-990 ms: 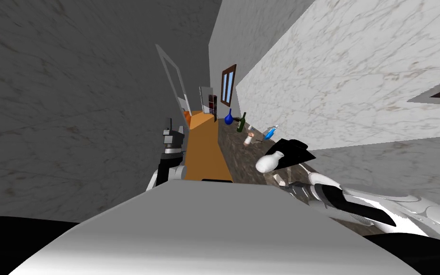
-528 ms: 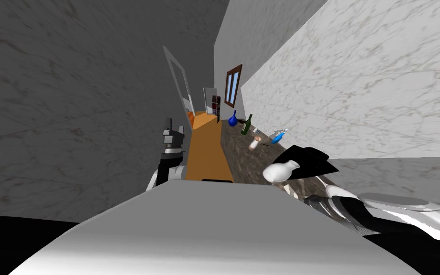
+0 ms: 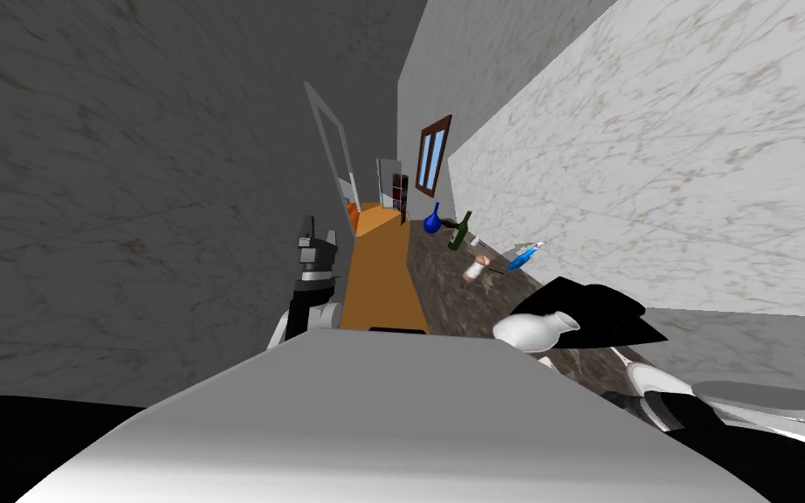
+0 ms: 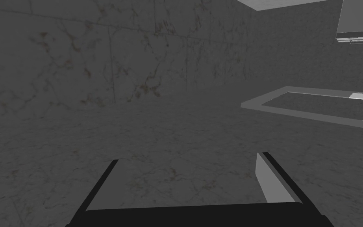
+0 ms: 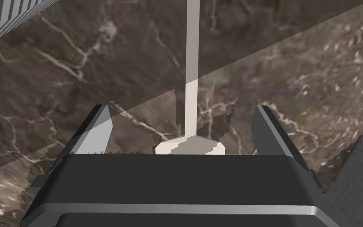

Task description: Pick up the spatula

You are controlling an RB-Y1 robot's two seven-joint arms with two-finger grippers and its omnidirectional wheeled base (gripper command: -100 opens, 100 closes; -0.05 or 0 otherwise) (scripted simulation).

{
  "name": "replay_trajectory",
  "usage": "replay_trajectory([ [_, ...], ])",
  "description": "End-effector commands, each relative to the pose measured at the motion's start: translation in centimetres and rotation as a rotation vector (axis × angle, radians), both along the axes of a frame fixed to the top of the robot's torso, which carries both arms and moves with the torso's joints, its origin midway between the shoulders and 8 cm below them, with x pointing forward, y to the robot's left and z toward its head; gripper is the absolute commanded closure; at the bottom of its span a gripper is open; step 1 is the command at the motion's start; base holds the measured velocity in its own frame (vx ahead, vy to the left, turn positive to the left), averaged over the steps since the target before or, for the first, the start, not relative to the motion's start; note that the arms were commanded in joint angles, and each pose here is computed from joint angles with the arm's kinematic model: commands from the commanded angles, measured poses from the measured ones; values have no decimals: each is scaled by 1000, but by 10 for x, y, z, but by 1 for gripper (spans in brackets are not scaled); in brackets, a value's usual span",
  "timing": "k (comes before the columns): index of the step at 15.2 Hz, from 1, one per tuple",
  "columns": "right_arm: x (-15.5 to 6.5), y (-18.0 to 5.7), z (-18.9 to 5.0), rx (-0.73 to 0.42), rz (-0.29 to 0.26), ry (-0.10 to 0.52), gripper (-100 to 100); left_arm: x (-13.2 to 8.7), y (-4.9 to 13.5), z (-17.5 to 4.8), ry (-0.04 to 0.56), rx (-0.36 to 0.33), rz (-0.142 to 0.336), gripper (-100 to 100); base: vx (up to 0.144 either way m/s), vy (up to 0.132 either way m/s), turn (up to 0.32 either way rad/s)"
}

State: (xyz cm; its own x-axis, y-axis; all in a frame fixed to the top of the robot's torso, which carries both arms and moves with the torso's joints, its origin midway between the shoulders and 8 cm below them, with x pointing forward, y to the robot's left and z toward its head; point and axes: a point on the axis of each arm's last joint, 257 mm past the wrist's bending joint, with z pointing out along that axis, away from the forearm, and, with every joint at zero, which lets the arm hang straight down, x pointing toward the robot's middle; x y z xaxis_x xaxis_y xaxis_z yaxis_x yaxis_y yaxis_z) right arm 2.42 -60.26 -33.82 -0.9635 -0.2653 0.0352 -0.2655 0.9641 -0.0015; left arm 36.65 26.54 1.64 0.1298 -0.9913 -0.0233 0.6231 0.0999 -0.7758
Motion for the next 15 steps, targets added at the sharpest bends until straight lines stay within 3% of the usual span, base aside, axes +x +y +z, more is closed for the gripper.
replay_trajectory([
  [1, -8, 1, 3, -1, -1, 17, -100, 0, 0, 0, 0, 0, 0, 0, 45, 24, 9],
  [2, -5, 0, 2, 0, -5, 10, -100, 0, 0, 0, 0, 0, 0, 0, 21, 11, 0],
  [9, -43, 4, -26, 6, -41, 9, -100, 0, 0, 0, 0, 0, 0, 0, 24, -13, 79],
  [10, -38, 4, -23, 5, -33, 10, -100, 0, 0, 0, 0, 0, 0, 0, 11, -7, 16],
  [11, -39, 3, -23, 4, -35, 10, 100, 0, 0, 0, 0, 0, 0, 0, 0, 0, 0],
  [15, -39, 4, -23, 5, -35, 11, 100, 0, 0, 0, 0, 0, 0, 0, 0, 0, 0],
])
